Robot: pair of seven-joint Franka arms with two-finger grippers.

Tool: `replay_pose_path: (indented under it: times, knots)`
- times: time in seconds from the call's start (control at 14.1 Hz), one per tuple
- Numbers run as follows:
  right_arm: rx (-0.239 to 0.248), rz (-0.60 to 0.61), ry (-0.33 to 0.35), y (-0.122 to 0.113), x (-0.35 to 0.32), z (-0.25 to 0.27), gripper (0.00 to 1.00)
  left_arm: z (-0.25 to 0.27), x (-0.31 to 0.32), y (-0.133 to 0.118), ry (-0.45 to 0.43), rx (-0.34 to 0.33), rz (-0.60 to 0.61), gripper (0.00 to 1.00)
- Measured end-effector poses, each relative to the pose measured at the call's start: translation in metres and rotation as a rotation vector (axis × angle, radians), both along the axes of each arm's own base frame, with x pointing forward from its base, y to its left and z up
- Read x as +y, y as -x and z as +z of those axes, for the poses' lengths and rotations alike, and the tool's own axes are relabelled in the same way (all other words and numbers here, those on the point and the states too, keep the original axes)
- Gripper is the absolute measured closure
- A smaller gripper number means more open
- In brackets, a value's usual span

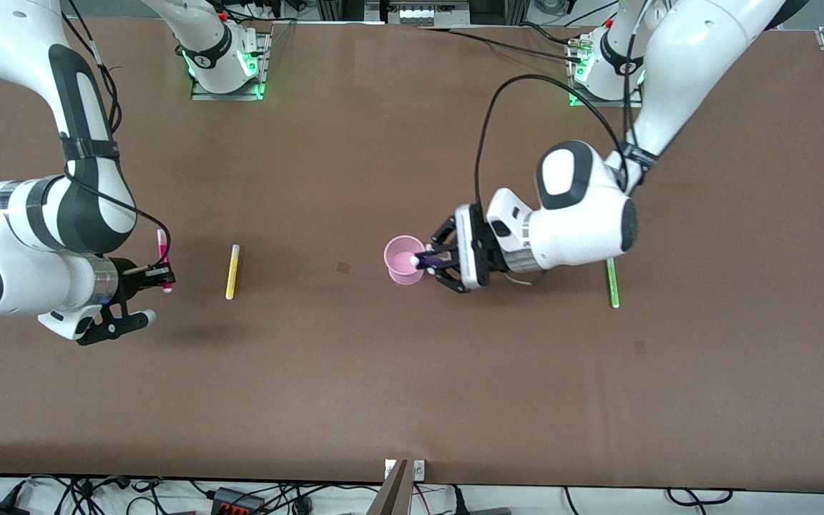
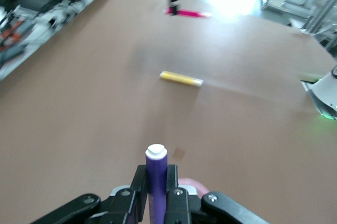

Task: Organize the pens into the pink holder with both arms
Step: 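Carry the purple marker with the left gripper over the pink cup, then drop the purple marker into the cup while the right gripper lifts pink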

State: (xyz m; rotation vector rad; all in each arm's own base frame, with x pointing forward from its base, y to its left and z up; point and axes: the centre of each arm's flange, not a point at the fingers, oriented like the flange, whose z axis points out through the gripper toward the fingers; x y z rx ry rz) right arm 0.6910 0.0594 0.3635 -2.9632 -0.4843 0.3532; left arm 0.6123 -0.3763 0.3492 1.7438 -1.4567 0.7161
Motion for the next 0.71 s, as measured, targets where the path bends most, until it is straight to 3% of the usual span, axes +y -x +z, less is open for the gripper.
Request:
replay_pose_path:
  times: [0.28, 0.5, 0.71]
  knots:
    - [-0.051, 0.115, -0.111, 0.002, 0.08, 0.019, 0.83, -0.029, -0.029, 0.028, 0.012, -0.14, -0.044, 0.82]
    - [-0.104, 0.221, -0.173, 0.009, 0.137, 0.028, 0.83, -0.05, -0.053, 0.048, -0.02, -0.196, -0.039, 0.82]
    - [-0.149, 0.321, -0.226, 0.015, 0.172, 0.035, 0.83, -0.074, -0.052, 0.053, -0.031, -0.201, -0.061, 0.82]
